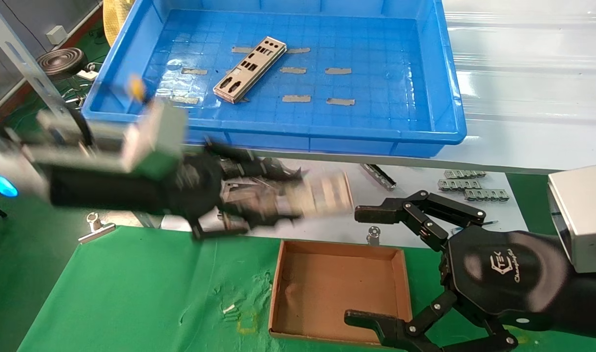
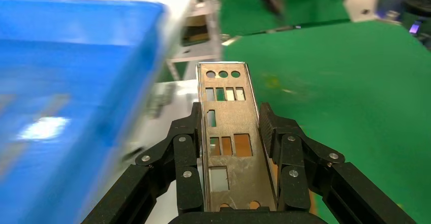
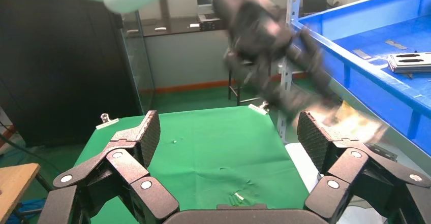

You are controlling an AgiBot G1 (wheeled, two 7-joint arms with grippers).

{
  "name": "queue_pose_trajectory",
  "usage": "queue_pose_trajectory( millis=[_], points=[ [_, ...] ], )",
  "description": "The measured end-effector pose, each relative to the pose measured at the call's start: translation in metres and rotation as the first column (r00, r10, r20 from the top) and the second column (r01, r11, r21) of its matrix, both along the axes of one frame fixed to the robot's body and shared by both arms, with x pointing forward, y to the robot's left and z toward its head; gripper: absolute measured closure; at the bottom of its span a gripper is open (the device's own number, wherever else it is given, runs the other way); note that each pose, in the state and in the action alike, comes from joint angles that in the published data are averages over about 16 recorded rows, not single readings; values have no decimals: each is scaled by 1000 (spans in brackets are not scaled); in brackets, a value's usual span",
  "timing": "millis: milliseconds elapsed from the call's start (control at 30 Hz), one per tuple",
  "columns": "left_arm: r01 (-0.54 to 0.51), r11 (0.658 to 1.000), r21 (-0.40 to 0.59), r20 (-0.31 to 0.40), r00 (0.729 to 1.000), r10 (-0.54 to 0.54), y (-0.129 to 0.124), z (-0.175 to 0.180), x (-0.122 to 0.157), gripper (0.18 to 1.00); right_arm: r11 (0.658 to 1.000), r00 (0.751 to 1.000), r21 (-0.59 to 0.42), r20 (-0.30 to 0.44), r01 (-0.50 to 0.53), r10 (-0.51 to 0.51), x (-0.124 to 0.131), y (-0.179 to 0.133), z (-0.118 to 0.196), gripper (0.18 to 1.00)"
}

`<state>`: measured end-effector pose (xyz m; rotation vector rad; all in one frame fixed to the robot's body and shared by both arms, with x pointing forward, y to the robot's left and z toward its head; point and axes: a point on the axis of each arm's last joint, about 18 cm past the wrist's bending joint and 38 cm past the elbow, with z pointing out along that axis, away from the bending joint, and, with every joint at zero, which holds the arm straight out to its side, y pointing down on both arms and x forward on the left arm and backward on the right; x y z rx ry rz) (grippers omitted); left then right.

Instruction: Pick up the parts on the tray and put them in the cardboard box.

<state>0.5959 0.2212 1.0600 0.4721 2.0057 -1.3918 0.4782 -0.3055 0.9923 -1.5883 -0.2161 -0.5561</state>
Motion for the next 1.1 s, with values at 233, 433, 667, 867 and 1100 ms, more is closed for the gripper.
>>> queue_pose_trajectory(
  millis=[233, 433, 667, 867, 1100],
  points=[
    [19, 998, 58, 25, 999, -20, -37, -58, 24, 743, 1000, 1000, 0, 0, 0, 0, 0, 0, 0, 178],
    [-4, 994, 107, 48, 999, -2, -73, -100, 50, 744, 1000, 1000, 0, 0, 0, 0, 0, 0, 0, 178],
    [-32, 986, 164, 65, 998, 21, -104, -139, 73, 744, 1000, 1000, 0, 0, 0, 0, 0, 0, 0, 178],
    [-54, 977, 205, 93, 995, 36, -116, -158, 86, 744, 1000, 1000, 0, 0, 0, 0, 0, 0, 0, 178],
    [-77, 971, 225, 117, 992, 52, -116, -168, 94, 743, 1000, 1000, 0, 0, 0, 0, 0, 0, 0, 178]
  ],
)
